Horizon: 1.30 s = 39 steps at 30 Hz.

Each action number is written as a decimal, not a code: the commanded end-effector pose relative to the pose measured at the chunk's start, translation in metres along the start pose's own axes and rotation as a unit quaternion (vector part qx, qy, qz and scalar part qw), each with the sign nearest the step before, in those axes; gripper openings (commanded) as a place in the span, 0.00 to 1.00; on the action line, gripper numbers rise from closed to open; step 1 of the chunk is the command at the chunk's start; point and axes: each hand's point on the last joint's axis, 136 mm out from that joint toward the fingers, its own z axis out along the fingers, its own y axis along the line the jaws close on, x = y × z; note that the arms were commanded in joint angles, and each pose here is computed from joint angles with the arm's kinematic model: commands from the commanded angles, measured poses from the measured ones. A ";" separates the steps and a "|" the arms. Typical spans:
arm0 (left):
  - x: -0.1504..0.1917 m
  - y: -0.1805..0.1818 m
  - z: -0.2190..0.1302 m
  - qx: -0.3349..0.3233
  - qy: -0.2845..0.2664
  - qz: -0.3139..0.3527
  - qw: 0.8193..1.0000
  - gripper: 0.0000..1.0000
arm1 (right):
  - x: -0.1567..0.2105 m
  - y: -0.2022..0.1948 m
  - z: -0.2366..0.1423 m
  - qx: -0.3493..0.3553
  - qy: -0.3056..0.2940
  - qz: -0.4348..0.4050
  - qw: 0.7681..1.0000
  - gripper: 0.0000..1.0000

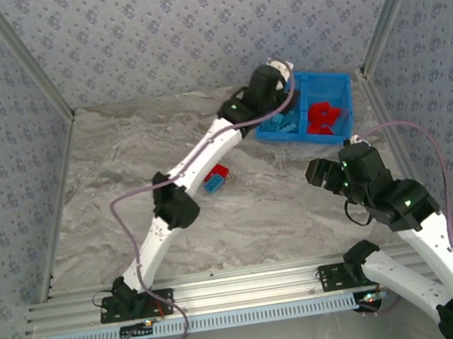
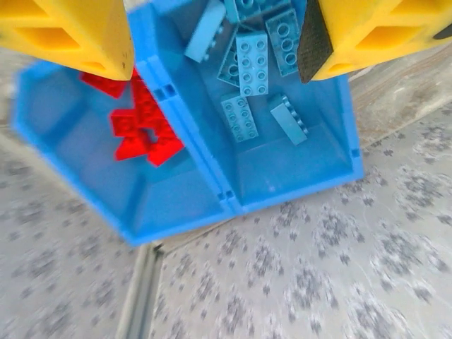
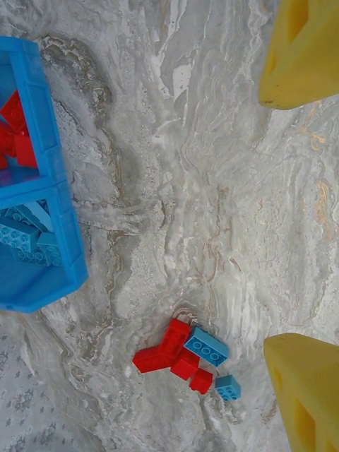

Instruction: Sort the legos into containers by color

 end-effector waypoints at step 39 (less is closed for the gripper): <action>0.351 0.109 -0.108 -0.087 0.392 0.006 0.916 0.66 | 0.025 0.006 0.021 -0.003 0.057 0.008 0.998 0.89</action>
